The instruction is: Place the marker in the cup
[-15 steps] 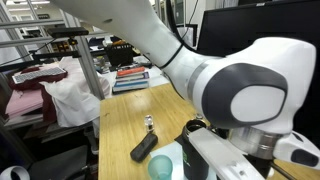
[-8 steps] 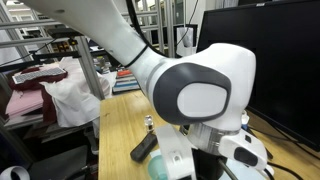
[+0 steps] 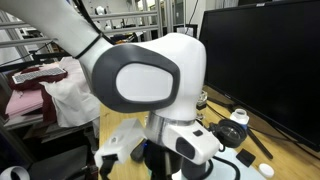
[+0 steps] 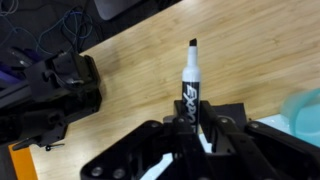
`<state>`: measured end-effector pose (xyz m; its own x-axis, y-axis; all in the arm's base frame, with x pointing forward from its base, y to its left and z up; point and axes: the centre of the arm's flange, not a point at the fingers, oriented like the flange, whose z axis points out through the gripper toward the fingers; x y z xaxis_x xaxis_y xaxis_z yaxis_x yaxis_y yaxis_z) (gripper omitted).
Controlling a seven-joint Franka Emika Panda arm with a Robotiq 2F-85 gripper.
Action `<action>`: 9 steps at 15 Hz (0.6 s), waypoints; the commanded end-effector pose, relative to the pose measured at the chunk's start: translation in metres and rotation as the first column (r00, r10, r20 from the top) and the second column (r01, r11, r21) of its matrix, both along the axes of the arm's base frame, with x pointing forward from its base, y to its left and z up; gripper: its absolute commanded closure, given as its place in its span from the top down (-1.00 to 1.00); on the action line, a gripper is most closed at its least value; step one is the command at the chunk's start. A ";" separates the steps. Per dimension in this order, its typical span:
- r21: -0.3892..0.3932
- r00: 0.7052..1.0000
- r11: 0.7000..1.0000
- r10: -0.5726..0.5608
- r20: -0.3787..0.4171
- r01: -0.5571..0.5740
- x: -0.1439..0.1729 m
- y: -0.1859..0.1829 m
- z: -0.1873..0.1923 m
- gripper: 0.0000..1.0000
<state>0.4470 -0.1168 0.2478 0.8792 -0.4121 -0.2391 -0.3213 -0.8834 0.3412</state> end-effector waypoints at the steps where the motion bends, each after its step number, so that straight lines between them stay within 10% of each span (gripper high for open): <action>1: -0.045 0.998 0.998 0.042 -0.048 -0.044 -0.030 0.021 0.028 -0.90; 9: 0.040 0.921 0.956 0.291 -0.259 -0.290 -0.018 0.091 0.074 -0.90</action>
